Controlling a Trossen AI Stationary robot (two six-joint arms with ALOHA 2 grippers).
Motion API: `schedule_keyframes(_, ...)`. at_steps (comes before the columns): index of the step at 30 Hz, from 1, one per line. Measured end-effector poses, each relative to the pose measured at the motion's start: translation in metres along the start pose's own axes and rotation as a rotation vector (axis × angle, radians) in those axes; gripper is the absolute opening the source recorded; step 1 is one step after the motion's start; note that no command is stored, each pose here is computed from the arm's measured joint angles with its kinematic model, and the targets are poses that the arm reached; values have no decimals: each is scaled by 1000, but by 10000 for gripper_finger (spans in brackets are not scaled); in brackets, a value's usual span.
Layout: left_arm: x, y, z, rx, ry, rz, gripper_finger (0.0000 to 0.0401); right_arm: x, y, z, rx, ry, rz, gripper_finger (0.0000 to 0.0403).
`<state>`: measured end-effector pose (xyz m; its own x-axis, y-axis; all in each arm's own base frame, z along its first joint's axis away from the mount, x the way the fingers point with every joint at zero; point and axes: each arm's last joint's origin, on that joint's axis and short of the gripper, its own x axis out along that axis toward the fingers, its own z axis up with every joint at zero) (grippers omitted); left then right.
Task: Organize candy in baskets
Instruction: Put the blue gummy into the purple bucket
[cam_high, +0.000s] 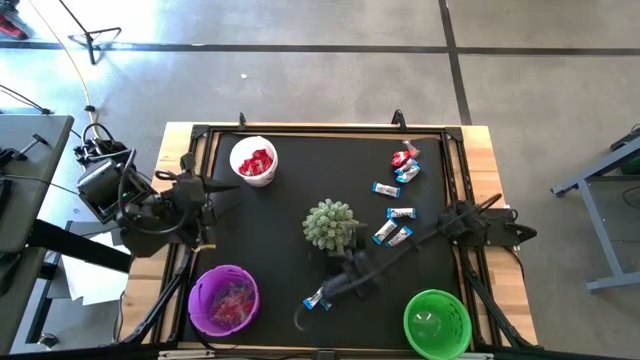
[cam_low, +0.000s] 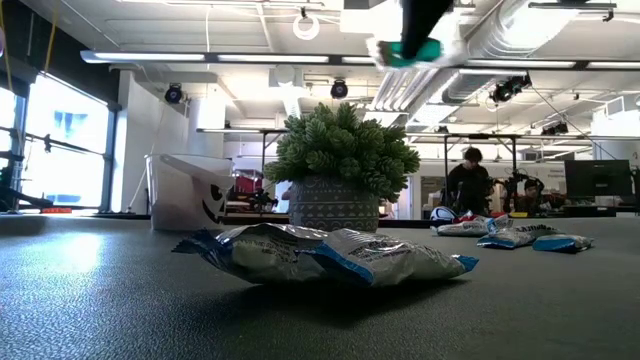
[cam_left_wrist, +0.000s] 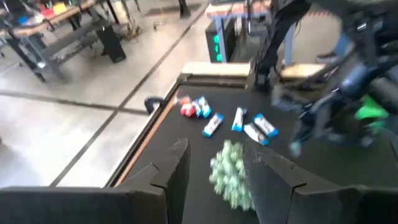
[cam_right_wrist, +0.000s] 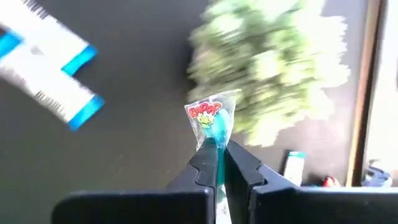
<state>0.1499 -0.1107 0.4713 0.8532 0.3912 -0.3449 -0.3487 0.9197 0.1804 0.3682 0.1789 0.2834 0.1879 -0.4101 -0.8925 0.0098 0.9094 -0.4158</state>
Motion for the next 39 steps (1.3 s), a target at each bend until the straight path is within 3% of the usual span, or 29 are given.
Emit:
schedule_keyframes(6, 1, -7, 7, -4, -33, -31, 136, -30, -50, 28, 235, -200, -11, 3)
schedule_keyframes(14, 10, -17, 8, -8, -37, 4, 136, -82, -103, 48, 575, -678, 186, 3)
schedule_keyframes(21, 26, -33, 19, -8, -105, 83, 136, -123, -122, 58, 596, -999, 192, 3)
schedule_keyframes(25, 37, -40, 29, 5, -142, 123, 136, -133, -126, 63, 563, -1106, 168, 3)
schedule_keyframes(31, 45, -36, 39, -11, -178, 152, 136, -136, -128, 64, 527, -1141, 134, 3)
schedule_keyframes(39, 46, -35, 40, -6, -179, 156, 136, -136, -131, 55, 504, -1073, 63, 3)
